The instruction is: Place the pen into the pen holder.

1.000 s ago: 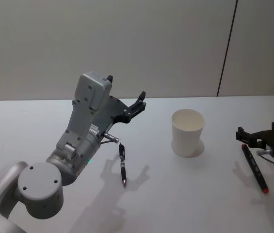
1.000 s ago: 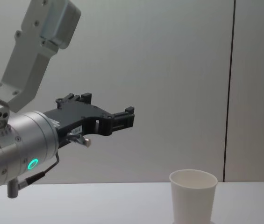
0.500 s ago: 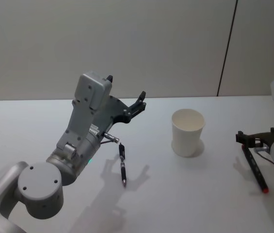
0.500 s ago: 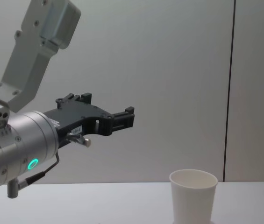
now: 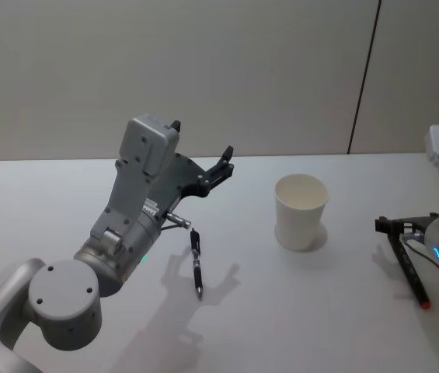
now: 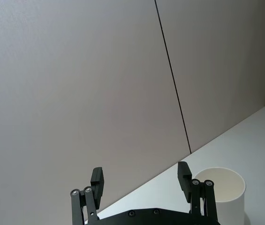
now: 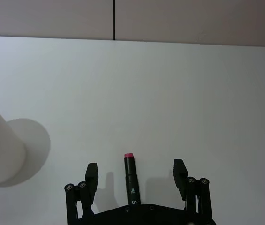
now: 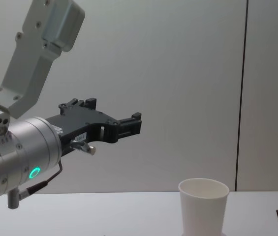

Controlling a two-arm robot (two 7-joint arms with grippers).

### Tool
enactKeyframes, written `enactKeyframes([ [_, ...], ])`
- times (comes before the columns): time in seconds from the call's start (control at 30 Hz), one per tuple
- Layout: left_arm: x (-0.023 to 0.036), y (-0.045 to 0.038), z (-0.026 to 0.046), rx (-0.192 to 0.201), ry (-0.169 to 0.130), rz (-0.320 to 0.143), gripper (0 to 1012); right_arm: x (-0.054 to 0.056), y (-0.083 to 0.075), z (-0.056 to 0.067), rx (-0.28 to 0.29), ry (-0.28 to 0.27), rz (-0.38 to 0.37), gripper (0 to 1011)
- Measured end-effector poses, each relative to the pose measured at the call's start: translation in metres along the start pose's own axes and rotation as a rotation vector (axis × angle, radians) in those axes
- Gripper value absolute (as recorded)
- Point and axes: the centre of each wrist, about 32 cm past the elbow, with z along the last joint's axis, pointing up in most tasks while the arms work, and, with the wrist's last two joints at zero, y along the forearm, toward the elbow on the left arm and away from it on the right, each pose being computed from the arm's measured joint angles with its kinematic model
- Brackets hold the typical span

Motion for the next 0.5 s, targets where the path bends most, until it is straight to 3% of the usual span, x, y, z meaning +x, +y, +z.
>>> enactKeyframes([
  [0.5, 0.0000, 0.0000, 0.0000, 0.000, 0.000, 0.000, 1003, -0.005, 0.022, 0.003, -0.079, 0.023, -0.014, 1001],
])
